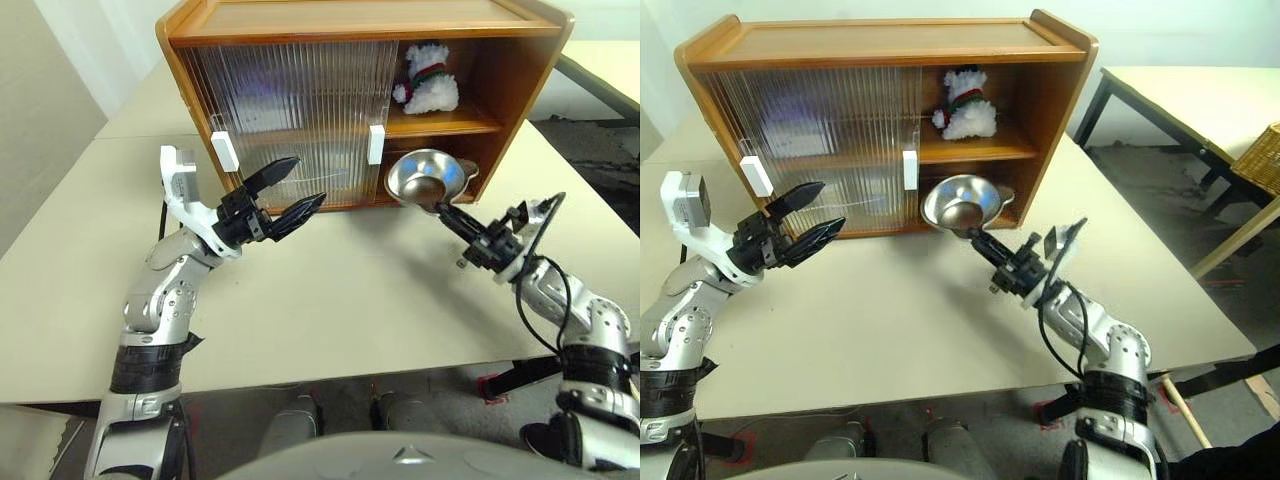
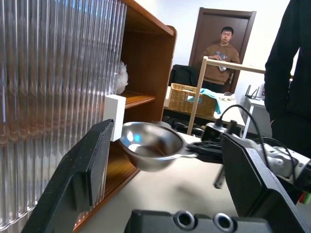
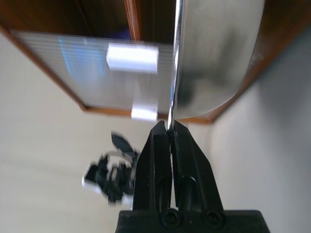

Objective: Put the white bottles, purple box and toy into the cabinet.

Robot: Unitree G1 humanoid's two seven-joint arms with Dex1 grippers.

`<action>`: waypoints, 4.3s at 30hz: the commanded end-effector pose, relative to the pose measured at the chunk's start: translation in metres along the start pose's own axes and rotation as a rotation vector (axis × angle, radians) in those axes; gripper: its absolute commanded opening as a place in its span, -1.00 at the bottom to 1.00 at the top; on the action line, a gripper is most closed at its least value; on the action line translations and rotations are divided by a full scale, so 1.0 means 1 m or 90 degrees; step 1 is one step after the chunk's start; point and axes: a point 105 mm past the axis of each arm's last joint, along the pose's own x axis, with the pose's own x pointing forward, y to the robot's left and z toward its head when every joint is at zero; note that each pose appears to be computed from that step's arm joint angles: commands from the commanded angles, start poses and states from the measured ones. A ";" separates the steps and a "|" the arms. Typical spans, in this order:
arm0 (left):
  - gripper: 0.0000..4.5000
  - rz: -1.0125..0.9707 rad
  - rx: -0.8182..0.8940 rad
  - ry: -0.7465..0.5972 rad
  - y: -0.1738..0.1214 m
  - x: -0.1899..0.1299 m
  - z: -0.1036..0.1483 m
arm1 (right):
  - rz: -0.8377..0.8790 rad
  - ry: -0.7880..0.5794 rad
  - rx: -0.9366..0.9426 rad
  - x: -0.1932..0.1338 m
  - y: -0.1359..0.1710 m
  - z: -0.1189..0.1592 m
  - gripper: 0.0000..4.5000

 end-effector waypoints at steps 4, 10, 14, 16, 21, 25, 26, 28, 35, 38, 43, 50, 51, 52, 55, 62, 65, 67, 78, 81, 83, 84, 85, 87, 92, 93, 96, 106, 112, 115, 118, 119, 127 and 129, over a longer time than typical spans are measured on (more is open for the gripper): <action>1.00 0.015 0.019 0.008 -0.001 -0.005 0.003 | -0.005 -0.041 0.014 0.022 -0.010 0.014 -0.98; 1.00 0.033 0.027 0.010 -0.004 -0.010 0.006 | -0.010 -0.065 0.018 0.037 -0.019 0.024 -0.98; 1.00 0.045 0.031 0.013 -0.005 -0.014 0.008 | -0.024 -0.105 0.007 0.046 -0.026 0.035 -0.98; 1.00 0.049 0.032 0.014 -0.006 -0.015 0.008 | -0.027 -0.117 0.003 0.051 -0.027 0.038 -0.98; 1.00 0.055 0.035 0.016 -0.008 -0.017 0.010 | -0.024 -0.137 -0.010 0.067 -0.020 0.037 -0.98; 1.00 0.057 0.039 0.016 -0.007 -0.016 0.012 | -0.023 -0.164 -0.010 0.078 -0.012 0.036 -0.98; 1.00 0.057 0.040 0.016 -0.007 -0.016 0.012 | -0.024 -0.167 -0.013 0.081 -0.010 0.034 -0.98; 1.00 0.056 0.042 0.017 -0.007 -0.016 0.014 | -0.040 -0.181 -0.025 0.086 -0.011 0.031 -0.98; 1.00 0.054 0.044 0.019 -0.005 -0.015 0.015 | -0.086 -0.222 -0.037 0.084 -0.028 0.040 -0.98; 1.00 0.049 0.042 0.016 -0.006 -0.012 0.015 | -0.112 -0.229 -0.050 0.082 -0.040 0.042 -0.98; 1.00 0.047 0.040 0.014 -0.005 -0.010 0.013 | -0.148 -0.236 -0.064 0.075 -0.060 0.051 -0.35; 1.00 0.042 0.037 0.009 -0.004 -0.008 0.012 | -0.171 -0.247 -0.075 0.057 -0.074 0.065 0.80; 1.00 0.042 0.036 0.008 -0.004 -0.007 0.011 | -0.174 -0.248 -0.076 0.053 -0.076 0.067 0.96; 1.00 0.041 0.035 0.008 -0.004 -0.007 0.011 | -0.175 -0.249 -0.077 0.051 -0.077 0.069 0.98; 1.00 0.035 0.029 0.003 -0.005 -0.005 0.009 | -0.169 -0.227 -0.095 0.038 -0.076 0.074 0.98; 1.00 0.022 0.021 -0.003 -0.004 -0.001 0.004 | -0.101 -0.143 -0.159 0.020 -0.057 0.066 0.98; 1.00 0.018 0.020 -0.004 -0.004 0.000 0.003 | -0.084 -0.067 -0.260 0.017 -0.044 0.046 0.98; 1.00 0.016 0.019 -0.005 -0.003 0.001 0.002 | -0.074 -0.012 -0.368 0.017 -0.036 0.029 0.98; 1.00 0.009 0.017 -0.005 -0.003 0.001 0.000 | 0.034 0.124 -0.929 0.040 -0.005 -0.052 0.00; 1.00 0.011 0.018 -0.004 -0.003 0.000 0.001 | 0.080 0.127 -0.989 0.054 0.006 -0.068 -0.51; 1.00 0.016 0.020 -0.004 -0.003 -0.001 0.001 | 0.091 0.111 -1.006 0.068 0.015 -0.074 -0.87; 1.00 0.018 0.021 -0.004 -0.002 -0.002 0.002 | 0.096 0.102 -1.018 0.073 0.018 -0.077 -0.98; 1.00 0.019 0.022 -0.003 -0.002 -0.003 0.002 | 0.105 0.094 -1.032 0.078 0.022 -0.080 -0.98; 1.00 0.022 0.023 -0.003 -0.002 -0.004 0.002 | 0.104 0.076 -1.045 0.087 0.027 -0.083 -0.98; 1.00 0.027 0.025 -0.003 -0.002 -0.005 0.002 | 0.077 0.015 -1.096 0.109 0.035 -0.084 -0.98; 1.00 0.028 0.025 -0.003 -0.002 -0.005 0.002 | 0.074 0.007 -1.104 0.113 0.037 -0.085 -0.98; 1.00 0.030 0.025 -0.004 -0.002 -0.005 0.002 | 0.057 -0.013 -1.099 0.123 0.038 -0.084 -0.98; 1.00 0.030 0.024 -0.006 -0.003 -0.003 0.001 | -0.092 -0.141 -1.140 0.131 0.039 -0.053 -0.98; 1.00 0.027 0.020 -0.005 -0.002 -0.003 0.000 | -0.227 -0.254 -1.198 0.096 0.045 -0.020 -0.98; 1.00 0.021 0.016 -0.004 -0.002 -0.002 -0.001 | -0.308 -0.301 -1.197 0.078 0.045 0.000 -0.98; 1.00 0.015 0.014 -0.005 -0.001 0.000 -0.002 | -0.383 -0.336 -1.183 0.064 0.043 0.015 -0.98; 1.00 0.012 0.013 -0.005 -0.001 0.001 -0.002 | -0.411 -0.345 -1.169 0.059 0.042 0.022 -0.98; 1.00 0.001 0.010 -0.010 0.000 0.006 -0.003 | -0.547 -0.420 -1.126 0.030 0.034 0.059 -0.98; 1.00 0.000 0.010 -0.010 0.000 0.006 -0.003 | -0.566 -0.437 -1.124 0.027 0.034 0.064 -0.98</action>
